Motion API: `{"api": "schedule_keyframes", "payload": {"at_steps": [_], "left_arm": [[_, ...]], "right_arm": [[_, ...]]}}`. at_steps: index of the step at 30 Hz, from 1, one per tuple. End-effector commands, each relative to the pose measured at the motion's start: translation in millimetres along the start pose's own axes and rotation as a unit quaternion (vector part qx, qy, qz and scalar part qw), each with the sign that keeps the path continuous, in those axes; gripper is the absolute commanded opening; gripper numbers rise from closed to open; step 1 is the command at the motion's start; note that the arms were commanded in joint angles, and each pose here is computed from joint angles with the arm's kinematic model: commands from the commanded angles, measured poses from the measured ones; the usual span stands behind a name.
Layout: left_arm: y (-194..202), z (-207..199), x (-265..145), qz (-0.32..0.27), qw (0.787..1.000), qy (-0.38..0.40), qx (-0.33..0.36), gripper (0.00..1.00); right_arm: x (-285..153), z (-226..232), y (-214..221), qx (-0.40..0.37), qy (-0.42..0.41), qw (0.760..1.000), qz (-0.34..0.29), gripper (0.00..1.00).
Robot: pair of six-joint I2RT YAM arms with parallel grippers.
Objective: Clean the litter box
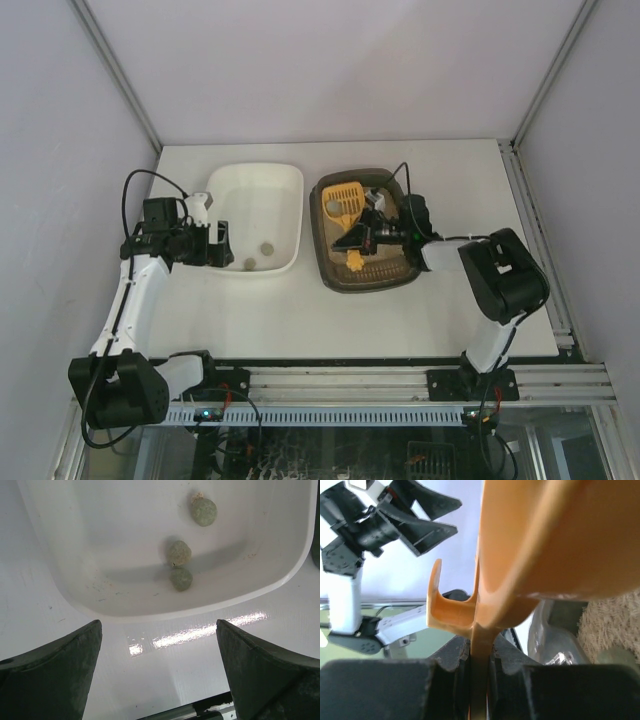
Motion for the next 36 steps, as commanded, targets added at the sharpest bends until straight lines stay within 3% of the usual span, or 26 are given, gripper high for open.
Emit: {"api": "schedule_keyframes", "payload": {"at_steps": [1,7,11,16,24,26,31,36], "left_arm": [[-9.6,0.9,-9.5,-0.032,0.999,-0.014,0.024,1.00],[-24.7,13.7,-30.8,-0.063,0.996,-0.050,0.030,1.00],[-29.6,24.9,-40.6,-0.073,0.995,-0.062,0.019,1.00],[-31.3,45.1,-50.5,-0.075,0.994,-0.079,-0.004,1.00],[-19.3,59.3,-50.5,-0.060,0.993,-0.095,-0.022,1.00],[-17.1,59.9,-49.9,-0.058,0.993,-0.096,-0.021,1.00],[-15.3,60.4,-47.0,-0.051,0.994,-0.092,-0.022,1.00],[-15.9,58.9,-46.1,-0.052,0.995,-0.086,-0.023,1.00]], "right_arm": [[19.6,31.2,-3.6,-0.117,0.093,0.988,0.030,0.00],[37.0,28.3,13.8,-0.147,0.192,0.966,0.088,0.00],[47.9,17.8,16.2,-0.207,0.310,0.921,0.109,0.00],[57.1,19.3,9.4,-0.302,0.482,0.812,0.127,0.00],[75.3,30.2,0.9,-0.471,0.654,0.574,0.146,0.00],[78.8,28.7,0.7,-0.493,0.669,0.536,0.150,0.00],[76.3,16.8,0.5,-0.503,0.689,0.498,0.155,0.00],[78.1,18.6,2.4,-0.510,0.686,0.495,0.153,0.00]]}}
Point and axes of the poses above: each gripper's point midway between its finger pads, its own x axis out along the fingers, its own z axis along the line the jaws close on, y = z × x, the point moved 2 cm from there along -x, back along the fingers, and after that the axes turned 2 degrees about -x, right-handed, at the moved point
